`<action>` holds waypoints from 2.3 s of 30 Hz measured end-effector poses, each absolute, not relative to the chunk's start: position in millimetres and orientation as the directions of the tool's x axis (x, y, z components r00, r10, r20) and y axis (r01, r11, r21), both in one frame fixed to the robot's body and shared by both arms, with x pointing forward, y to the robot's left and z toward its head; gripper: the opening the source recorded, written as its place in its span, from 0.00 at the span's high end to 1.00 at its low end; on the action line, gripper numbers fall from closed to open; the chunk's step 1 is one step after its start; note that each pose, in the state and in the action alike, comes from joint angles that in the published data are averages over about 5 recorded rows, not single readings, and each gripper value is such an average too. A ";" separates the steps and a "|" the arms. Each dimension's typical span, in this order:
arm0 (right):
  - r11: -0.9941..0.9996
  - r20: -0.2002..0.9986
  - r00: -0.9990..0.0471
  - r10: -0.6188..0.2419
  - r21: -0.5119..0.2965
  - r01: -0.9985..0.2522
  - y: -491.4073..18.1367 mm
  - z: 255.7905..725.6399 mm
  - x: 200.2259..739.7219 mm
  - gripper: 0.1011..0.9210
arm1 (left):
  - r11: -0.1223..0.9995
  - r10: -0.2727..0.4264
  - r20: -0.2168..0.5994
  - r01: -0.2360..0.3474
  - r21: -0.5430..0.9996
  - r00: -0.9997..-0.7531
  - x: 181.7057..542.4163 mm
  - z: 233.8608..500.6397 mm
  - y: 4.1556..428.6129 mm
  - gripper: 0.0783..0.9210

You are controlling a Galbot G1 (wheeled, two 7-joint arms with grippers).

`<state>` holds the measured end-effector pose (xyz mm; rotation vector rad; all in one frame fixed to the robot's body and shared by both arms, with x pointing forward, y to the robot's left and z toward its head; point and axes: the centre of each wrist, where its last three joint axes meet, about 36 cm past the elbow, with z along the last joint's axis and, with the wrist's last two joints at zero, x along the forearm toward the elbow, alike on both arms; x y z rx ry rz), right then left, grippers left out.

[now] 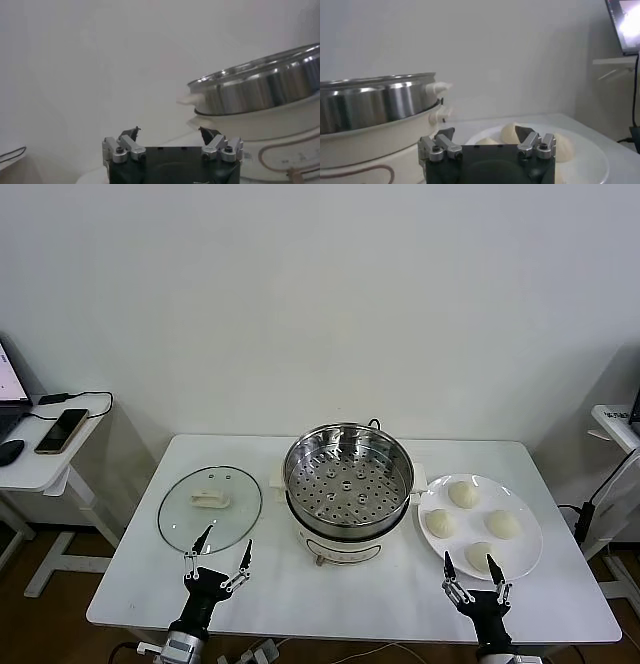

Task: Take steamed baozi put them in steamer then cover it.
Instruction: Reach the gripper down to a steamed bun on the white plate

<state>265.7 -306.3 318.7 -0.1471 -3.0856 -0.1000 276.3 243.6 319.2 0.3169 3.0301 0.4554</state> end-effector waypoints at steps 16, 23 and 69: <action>0.993 0.031 -0.993 0.117 0.022 0.118 -353.7 368.3 430.2 0.12 | 0.938 0.230 -0.080 0.199 0.282 -0.970 280.0 333.1 232.9 0.12; 0.994 0.075 -0.996 -0.042 -0.093 -0.049 -393.2 400.9 509.1 0.12 | 0.938 0.238 -0.094 0.204 0.280 -0.967 280.9 335.7 230.9 0.12; 0.016 0.977 -0.190 -0.101 -0.189 -0.982 -445.0 487.4 704.1 0.12 | 0.949 0.196 -0.095 0.165 0.268 -0.976 288.3 328.1 235.2 0.12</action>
